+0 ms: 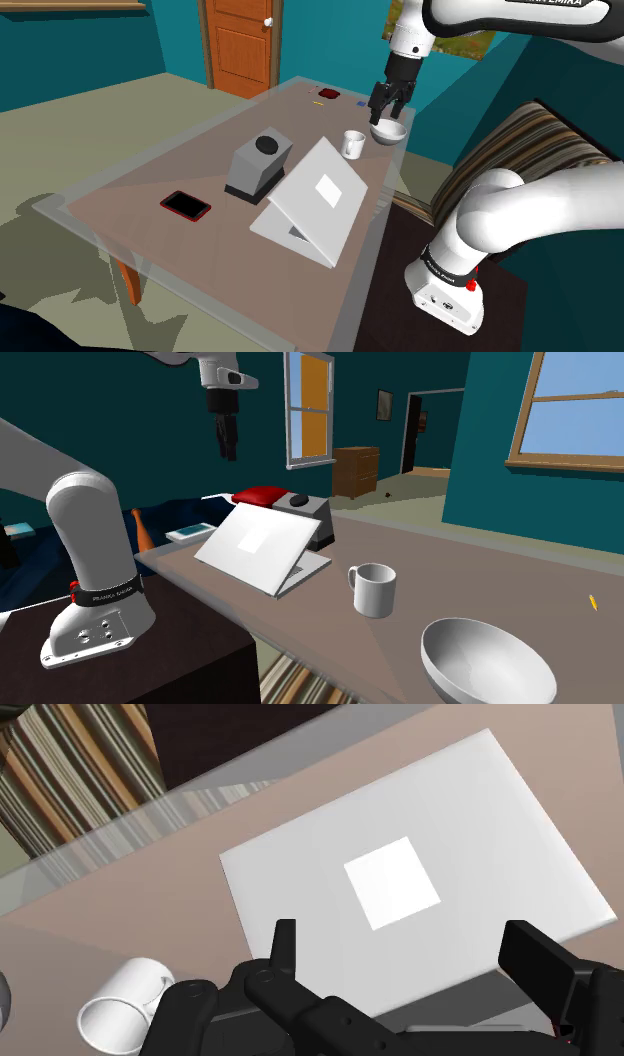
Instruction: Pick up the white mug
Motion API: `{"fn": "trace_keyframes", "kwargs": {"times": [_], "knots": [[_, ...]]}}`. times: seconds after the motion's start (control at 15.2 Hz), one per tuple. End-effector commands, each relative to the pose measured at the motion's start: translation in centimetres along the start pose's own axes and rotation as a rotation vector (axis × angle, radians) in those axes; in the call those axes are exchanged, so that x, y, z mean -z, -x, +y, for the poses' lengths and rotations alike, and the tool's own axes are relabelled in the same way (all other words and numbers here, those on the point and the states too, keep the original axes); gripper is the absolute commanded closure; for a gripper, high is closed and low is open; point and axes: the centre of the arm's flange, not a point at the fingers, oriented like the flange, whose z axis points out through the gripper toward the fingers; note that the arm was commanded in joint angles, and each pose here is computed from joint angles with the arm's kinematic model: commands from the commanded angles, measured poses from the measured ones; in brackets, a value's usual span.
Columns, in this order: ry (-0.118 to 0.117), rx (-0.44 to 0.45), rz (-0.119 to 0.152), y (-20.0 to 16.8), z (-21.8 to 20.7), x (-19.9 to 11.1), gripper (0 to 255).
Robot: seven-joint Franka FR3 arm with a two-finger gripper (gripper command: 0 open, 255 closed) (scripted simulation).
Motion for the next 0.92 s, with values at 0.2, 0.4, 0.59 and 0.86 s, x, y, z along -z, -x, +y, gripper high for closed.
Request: {"fn": "trace_keyframes", "kwargs": {"times": [0.2,0.4,0.59,0.86], "knots": [[0.001,-0.004,0.002,-2.2,2.6,-2.0,0],[0.002,-0.009,0.005,-4.3,5.3,-3.9,0],[0.003,-0.013,0.007,-6.4,7.9,-5.9,0],[0.004,-0.019,0.01,-9.3,11.5,-8.5,0]]}}
